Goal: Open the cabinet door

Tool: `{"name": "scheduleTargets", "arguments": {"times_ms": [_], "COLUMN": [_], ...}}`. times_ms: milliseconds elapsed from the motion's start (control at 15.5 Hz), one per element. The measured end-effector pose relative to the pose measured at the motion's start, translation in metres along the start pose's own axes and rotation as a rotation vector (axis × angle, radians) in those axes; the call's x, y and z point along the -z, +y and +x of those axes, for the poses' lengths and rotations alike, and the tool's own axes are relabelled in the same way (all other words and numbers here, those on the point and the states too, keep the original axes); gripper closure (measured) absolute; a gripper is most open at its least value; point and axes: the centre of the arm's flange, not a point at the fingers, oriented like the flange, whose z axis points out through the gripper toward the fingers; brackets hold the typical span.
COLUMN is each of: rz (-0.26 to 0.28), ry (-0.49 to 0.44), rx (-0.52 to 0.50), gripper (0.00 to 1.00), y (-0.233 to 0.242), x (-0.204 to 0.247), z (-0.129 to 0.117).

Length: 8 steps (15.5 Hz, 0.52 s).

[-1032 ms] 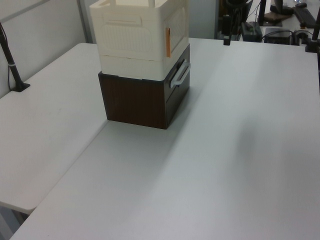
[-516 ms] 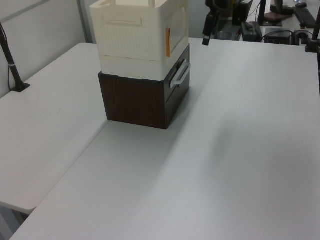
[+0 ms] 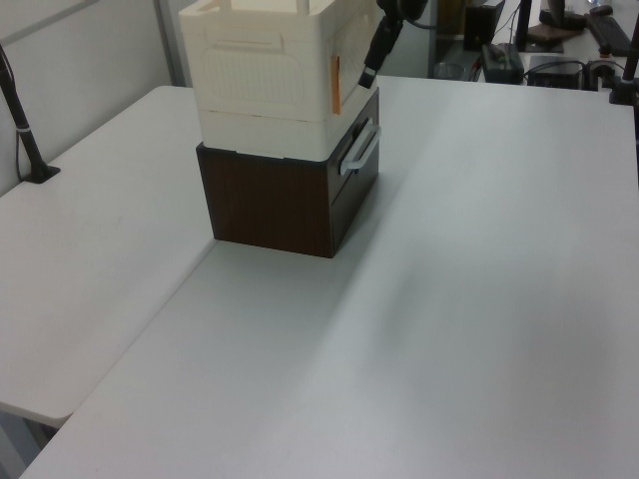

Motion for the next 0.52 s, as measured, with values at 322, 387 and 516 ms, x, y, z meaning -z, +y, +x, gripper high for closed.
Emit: {"name": "scheduleTargets", "arguments": {"times_ms": [322, 387, 516], "rz": [0.004, 0.005, 0.005], "ry": [0.082, 0.085, 0.087], "rx": [-0.010, -0.010, -0.010], "gripper": [0.03, 0.03, 0.15], "y": [-0.0002, -0.0003, -0.0004], "x": [-0.0044, -0.0045, -0.0038], "z": [0.0102, 0.0106, 0.0110]}}
